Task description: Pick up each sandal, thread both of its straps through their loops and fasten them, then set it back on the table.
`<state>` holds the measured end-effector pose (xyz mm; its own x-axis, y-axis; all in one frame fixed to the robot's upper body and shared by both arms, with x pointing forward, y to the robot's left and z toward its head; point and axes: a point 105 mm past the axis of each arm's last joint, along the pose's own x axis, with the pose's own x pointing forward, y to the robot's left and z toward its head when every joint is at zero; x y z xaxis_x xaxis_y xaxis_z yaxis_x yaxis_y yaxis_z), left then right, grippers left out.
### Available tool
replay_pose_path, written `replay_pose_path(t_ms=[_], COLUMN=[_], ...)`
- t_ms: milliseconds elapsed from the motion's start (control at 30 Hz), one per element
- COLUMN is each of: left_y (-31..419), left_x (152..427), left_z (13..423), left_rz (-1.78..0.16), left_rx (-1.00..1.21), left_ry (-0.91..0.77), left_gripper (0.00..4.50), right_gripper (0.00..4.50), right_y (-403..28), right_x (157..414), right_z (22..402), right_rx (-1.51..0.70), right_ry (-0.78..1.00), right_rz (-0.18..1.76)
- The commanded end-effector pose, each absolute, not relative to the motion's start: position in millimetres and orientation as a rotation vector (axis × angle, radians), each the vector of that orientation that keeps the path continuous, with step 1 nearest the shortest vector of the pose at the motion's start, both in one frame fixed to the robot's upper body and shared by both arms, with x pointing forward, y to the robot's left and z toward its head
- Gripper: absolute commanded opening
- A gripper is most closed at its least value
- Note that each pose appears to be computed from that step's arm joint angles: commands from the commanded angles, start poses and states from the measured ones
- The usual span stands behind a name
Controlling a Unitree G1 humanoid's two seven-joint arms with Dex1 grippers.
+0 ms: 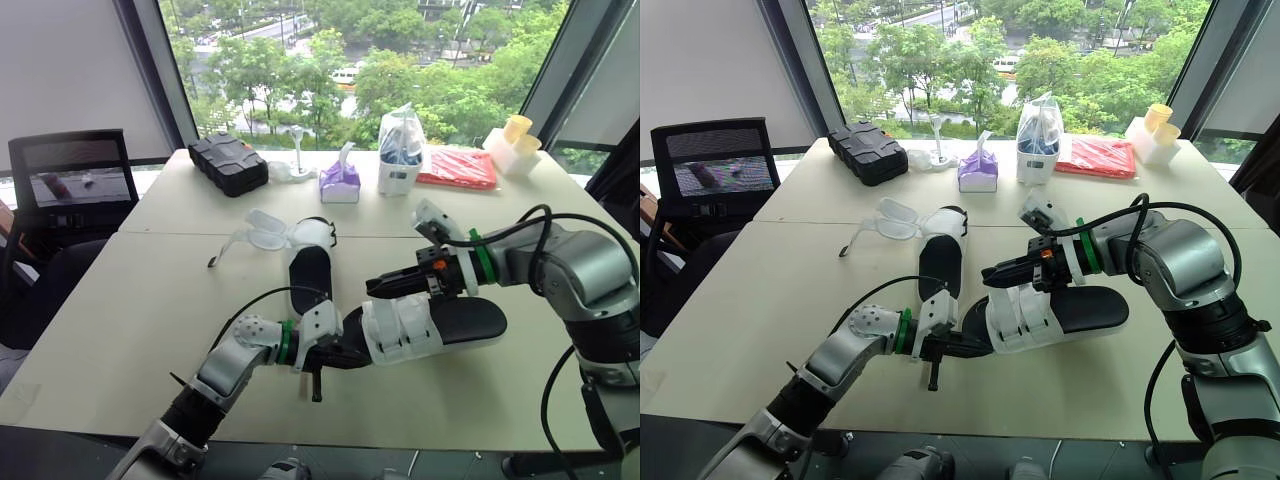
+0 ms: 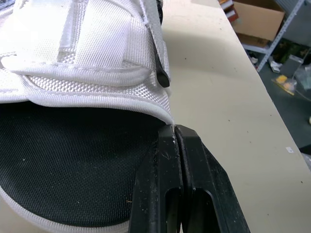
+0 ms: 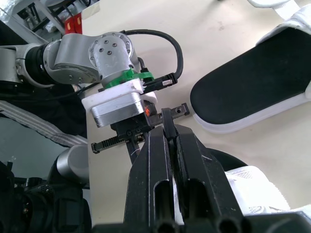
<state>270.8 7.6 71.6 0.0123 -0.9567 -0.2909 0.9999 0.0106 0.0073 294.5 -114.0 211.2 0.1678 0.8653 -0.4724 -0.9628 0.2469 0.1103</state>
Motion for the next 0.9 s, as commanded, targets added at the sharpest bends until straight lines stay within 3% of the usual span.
replay_pose_path(t_ms=[33, 267, 467, 900], left_y=[15, 15, 15, 15], left_x=[254, 253, 253, 252], left_z=[29, 29, 29, 29], left_rz=[-1.569, -1.561, -1.551, -1.532], left_rx=[0.269, 0.259, 0.252, 0.246], left_ry=[0.426, 0.429, 0.429, 0.427], left_gripper=[0.0, 0.0, 0.0, 0.0], right_gripper=[0.06, 0.06, 0.06, 0.06], right_y=[-115, -123, -126, -134], right_x=[309, 346, 363, 367], right_z=[236, 218, 197, 147], right_rx=[-0.314, -0.347, -0.37, -0.393], right_ry=[0.335, 0.341, 0.378, 0.501], right_rz=[1.276, 1.181, 1.157, 1.159])
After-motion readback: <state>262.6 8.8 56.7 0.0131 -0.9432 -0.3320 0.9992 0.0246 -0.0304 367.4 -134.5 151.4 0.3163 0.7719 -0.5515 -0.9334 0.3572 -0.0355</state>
